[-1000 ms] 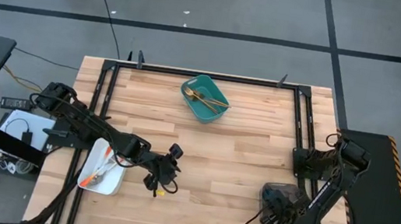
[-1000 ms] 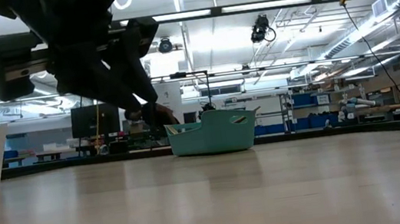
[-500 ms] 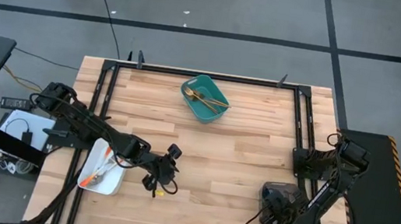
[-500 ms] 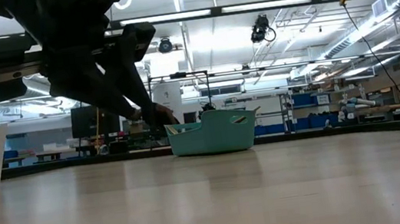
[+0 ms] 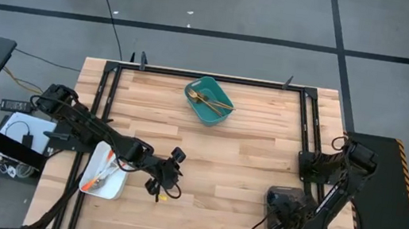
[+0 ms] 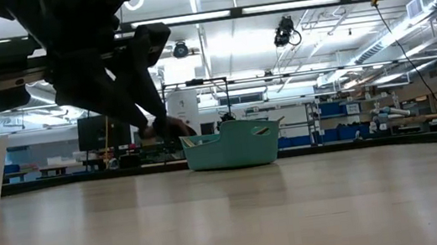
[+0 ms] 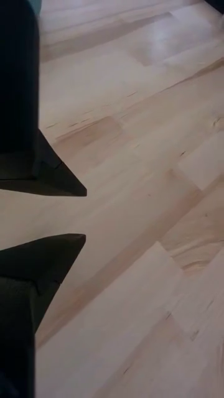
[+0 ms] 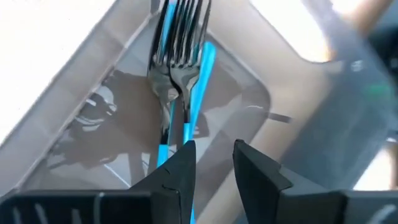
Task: Sort silverware by color (type)
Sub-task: Return to Home Position
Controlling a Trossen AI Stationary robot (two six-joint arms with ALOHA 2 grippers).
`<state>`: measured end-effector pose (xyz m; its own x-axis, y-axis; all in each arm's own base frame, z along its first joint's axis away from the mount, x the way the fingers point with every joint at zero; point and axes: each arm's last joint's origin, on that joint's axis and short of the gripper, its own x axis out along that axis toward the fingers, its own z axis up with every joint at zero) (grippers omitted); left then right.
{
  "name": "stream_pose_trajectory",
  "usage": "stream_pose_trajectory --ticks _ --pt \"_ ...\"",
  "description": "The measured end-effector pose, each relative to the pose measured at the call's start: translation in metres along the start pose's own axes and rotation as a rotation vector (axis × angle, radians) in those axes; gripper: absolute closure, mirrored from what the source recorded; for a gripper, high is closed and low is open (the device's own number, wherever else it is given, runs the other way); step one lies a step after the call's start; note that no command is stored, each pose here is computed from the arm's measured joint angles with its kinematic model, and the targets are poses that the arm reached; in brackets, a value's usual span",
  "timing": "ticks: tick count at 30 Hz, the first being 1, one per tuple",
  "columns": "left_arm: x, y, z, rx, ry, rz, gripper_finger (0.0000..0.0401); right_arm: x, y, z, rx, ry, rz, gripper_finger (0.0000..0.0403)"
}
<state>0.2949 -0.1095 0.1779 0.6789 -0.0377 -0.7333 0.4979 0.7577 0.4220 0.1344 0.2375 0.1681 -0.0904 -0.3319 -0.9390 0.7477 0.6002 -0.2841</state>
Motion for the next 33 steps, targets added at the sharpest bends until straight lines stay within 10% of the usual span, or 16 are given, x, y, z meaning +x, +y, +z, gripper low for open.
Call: stream_pose_trajectory --ticks 17,33 --pt "-0.058 0.027 0.007 -0.051 -0.128 -0.021 0.0285 -0.067 -0.035 0.044 -0.035 -0.329 0.293 0.0289" --pt "-0.115 0.075 -0.018 -0.191 -0.295 -0.068 0.0285 -0.058 -0.07 0.116 -0.056 -0.597 0.305 0.0289"
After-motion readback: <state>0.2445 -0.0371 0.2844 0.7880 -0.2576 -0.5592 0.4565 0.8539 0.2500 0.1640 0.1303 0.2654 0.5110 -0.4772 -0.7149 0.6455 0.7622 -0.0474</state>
